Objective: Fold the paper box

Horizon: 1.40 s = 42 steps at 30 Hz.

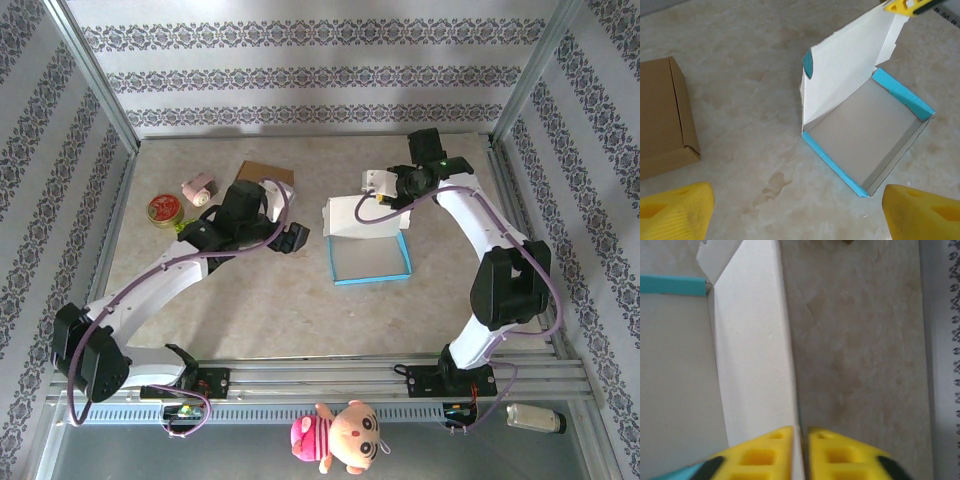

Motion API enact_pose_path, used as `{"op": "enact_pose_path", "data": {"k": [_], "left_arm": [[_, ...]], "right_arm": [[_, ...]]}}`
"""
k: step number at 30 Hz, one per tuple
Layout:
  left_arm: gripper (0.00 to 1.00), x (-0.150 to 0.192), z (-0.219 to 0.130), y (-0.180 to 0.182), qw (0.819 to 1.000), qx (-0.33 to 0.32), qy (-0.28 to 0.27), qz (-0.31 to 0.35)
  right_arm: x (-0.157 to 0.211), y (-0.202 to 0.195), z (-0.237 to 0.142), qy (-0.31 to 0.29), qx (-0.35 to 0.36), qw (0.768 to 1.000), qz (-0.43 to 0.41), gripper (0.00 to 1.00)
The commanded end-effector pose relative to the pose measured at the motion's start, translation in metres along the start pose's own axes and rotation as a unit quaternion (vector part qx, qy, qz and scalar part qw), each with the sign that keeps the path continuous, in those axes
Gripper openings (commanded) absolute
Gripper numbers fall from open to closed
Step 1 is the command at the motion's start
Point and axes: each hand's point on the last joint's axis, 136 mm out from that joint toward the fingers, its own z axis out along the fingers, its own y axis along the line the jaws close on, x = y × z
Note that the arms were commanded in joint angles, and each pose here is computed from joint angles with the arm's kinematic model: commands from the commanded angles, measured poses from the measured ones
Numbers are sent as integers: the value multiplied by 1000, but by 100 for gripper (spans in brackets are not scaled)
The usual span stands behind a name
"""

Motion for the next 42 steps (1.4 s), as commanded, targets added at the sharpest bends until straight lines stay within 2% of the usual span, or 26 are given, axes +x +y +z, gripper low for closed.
{"op": "enact_pose_path", "data": {"k": [1,5,9,17,22,28,33,39,42], "left_arm": [[88,-1,10,11,999,-22,10,-21],[88,3,22,15,1000,-23,13,-18],[88,10,39,16,1000,-15,21,4],[87,5,67,36,999,-23,3,27],[84,1,79,56,998,-53,-10,29],[80,-3,83,71,994,-81,-26,64],[74,-13,75,74,991,-98,-48,83],[52,-23,74,66,991,-76,-57,92],[51,-23,80,59,993,-50,-46,95]], "right_arm": [[-10,9,-1,-3,-5,1000,-4,8],[-17,9,-5,-2,6,1000,-14,0],[-26,5,-7,7,43,999,-27,0],[-61,-11,-18,1,130,989,-73,0],[-73,-9,-20,-4,136,987,-81,0],[-72,2,-8,4,133,987,-86,0],[-69,2,-5,11,132,987,-88,0],[-72,0,-5,6,132,987,-91,0],[-73,1,-4,6,130,987,-92,0]]}}
